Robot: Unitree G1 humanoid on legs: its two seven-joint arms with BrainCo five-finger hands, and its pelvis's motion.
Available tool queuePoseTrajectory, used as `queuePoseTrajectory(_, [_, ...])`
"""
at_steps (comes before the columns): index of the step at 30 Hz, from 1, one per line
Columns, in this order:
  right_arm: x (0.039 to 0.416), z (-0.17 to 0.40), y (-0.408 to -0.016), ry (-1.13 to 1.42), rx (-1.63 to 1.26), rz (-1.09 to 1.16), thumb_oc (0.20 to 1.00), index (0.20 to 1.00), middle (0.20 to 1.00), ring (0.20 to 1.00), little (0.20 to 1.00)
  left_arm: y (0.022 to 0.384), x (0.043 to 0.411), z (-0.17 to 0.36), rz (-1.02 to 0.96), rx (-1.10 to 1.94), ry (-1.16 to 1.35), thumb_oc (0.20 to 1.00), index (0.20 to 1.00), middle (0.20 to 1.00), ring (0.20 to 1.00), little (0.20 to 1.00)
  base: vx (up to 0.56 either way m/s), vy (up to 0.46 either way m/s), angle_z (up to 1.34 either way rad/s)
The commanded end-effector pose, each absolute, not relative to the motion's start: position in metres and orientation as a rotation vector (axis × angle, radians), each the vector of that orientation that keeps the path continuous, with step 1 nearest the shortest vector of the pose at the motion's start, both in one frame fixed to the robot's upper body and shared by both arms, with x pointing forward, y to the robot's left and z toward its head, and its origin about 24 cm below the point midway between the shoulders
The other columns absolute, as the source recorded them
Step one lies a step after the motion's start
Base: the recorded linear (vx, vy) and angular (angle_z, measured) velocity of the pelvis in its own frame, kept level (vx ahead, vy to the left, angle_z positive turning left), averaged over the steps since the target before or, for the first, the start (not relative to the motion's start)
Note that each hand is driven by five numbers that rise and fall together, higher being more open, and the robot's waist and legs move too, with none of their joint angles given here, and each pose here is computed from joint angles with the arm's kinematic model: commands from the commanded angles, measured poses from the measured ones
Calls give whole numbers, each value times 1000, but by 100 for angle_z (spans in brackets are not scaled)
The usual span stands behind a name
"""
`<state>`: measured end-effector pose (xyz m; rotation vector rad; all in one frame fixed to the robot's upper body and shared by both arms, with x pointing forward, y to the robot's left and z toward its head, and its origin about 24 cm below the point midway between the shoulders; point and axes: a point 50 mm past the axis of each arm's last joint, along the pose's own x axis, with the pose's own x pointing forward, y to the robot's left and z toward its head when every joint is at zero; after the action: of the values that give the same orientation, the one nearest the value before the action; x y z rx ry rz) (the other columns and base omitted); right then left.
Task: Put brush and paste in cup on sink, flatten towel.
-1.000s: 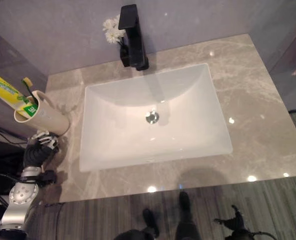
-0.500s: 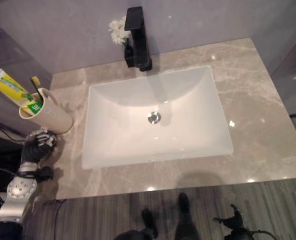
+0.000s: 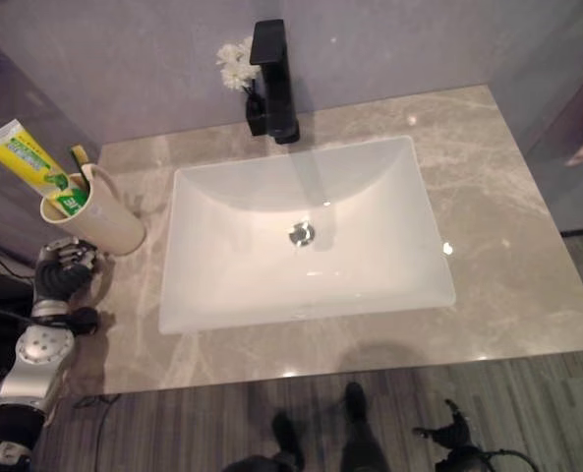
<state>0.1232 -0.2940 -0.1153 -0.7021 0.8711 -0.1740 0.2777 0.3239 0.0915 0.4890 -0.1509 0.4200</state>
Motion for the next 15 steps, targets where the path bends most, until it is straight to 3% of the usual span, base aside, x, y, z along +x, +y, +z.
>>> queuePoseTrajectory(1, [133,-109,-296,817,-703,-185,1000,1000,1000,1000,1000,327,298,127,475,545,-270,200,200,200,200,200,0,0,0])
queuePoseTrajectory(15, [138,-107,-292,792,-709,-179,1000,1000,1000,1000,1000,316,320,148,485,556,-324,200,200,200,200,200,-1,-5,-3])
